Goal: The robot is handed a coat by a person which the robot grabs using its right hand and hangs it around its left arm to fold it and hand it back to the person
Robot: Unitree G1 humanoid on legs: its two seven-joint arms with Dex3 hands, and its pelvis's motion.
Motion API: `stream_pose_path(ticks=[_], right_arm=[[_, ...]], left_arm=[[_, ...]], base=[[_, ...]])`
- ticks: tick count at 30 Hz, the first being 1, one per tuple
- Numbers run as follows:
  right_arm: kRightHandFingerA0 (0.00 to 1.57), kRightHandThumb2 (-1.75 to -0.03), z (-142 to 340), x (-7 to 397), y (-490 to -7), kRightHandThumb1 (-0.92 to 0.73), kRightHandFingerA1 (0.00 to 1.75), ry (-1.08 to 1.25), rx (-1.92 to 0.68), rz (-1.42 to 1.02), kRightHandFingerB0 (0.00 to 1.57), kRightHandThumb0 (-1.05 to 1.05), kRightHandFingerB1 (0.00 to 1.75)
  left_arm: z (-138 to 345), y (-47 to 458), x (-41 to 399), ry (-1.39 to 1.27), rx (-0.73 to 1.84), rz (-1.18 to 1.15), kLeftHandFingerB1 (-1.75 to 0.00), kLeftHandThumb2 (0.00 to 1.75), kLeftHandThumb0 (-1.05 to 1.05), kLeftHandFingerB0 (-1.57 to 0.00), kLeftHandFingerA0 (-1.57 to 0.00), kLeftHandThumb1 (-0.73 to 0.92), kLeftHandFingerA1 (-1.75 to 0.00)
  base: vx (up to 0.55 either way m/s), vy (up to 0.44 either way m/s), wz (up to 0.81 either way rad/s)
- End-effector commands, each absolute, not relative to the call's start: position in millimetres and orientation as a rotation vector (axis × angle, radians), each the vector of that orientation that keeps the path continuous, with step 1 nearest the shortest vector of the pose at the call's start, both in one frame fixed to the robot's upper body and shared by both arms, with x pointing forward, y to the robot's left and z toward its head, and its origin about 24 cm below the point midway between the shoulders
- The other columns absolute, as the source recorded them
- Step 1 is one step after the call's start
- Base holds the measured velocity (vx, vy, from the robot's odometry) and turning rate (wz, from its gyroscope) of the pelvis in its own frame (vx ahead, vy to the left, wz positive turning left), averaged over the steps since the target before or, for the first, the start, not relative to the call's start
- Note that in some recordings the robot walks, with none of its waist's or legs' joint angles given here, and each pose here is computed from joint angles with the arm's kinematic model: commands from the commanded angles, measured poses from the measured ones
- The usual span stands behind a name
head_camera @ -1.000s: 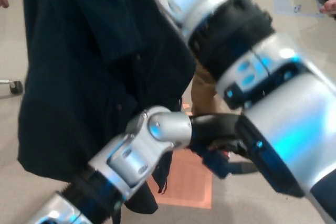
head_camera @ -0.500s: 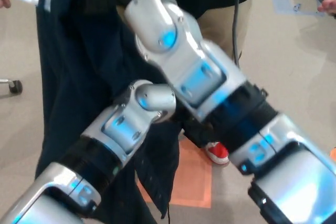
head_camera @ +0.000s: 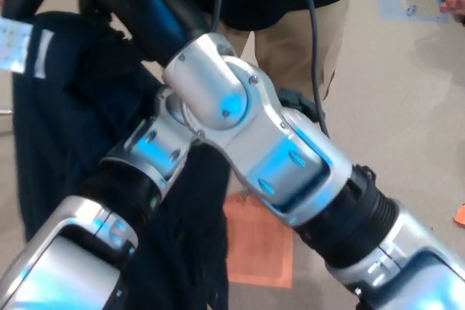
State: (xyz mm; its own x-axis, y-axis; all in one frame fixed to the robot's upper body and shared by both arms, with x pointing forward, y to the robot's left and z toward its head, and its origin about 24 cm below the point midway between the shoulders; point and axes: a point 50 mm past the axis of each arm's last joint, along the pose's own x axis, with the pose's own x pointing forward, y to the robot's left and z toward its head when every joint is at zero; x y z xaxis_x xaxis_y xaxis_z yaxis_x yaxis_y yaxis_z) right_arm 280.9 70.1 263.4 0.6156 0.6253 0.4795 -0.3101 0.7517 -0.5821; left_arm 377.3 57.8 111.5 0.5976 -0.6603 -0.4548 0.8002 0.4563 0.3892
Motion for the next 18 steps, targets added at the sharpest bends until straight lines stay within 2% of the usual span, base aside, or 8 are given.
stream_pose_path(ticks=[1,7,9,11,12,13,15,18], right_arm=[[0.89,-0.65,347,123,88,-0.84,1.75,-0.883,0.050,1.145,0.67,-0.43,1.57],[0.90,-0.65,348,123,87,-0.84,1.75,-0.927,0.014,1.145,0.68,-0.43,1.58],[0.90,-0.65,348,122,86,-0.84,1.75,-0.923,0.016,1.148,0.68,-0.43,1.58],[0.90,-0.65,347,121,85,-0.84,1.75,-0.916,0.016,1.152,0.68,-0.43,1.58],[0.90,-0.65,347,121,85,-0.84,1.75,-0.914,0.015,1.152,0.68,-0.43,1.58],[0.90,-0.65,347,121,85,-0.84,1.75,-0.913,0.014,1.153,0.68,-0.43,1.58],[0.90,-0.65,347,119,84,-0.84,1.75,-0.904,0.017,1.159,0.68,-0.43,1.58],[0.90,-0.65,347,117,84,-0.84,1.75,-0.896,0.017,1.162,0.68,-0.43,1.58]], left_arm=[[123,85,406,0.197,0.390,-0.583,-0.47,1.06,-0.38,0.00,0.00,0.45,-0.49],[98,86,398,0.251,0.379,-0.591,-0.25,0.70,-0.91,-0.11,-0.05,0.92,-0.26],[93,87,396,0.278,0.350,-0.587,-0.27,1.09,-0.90,-0.06,-0.04,0.72,-0.26],[86,92,394,0.289,0.355,-0.579,-0.31,1.08,-0.88,-0.06,-0.02,0.71,-0.32],[84,95,394,0.297,0.350,-0.569,-0.32,0.68,-0.95,-0.15,-0.10,0.89,-0.32],[82,98,394,0.304,0.344,-0.558,-0.47,0.99,-0.42,0.00,-0.01,0.33,-0.50],[77,108,393,0.318,0.332,-0.533,-0.37,0.65,-0.95,-0.27,-0.21,0.82,-0.38],[71,125,392,0.338,0.329,-0.497,-0.43,0.63,-0.99,-0.43,-0.36,0.74,-0.43]], base=[[0.00,0.000,0.00],[0.00,0.000,0.00],[0.00,0.000,0.00],[0.00,0.000,0.00],[0.00,0.000,0.00],[0.00,0.000,0.00],[0.00,0.000,0.00],[0.00,0.000,0.00]])
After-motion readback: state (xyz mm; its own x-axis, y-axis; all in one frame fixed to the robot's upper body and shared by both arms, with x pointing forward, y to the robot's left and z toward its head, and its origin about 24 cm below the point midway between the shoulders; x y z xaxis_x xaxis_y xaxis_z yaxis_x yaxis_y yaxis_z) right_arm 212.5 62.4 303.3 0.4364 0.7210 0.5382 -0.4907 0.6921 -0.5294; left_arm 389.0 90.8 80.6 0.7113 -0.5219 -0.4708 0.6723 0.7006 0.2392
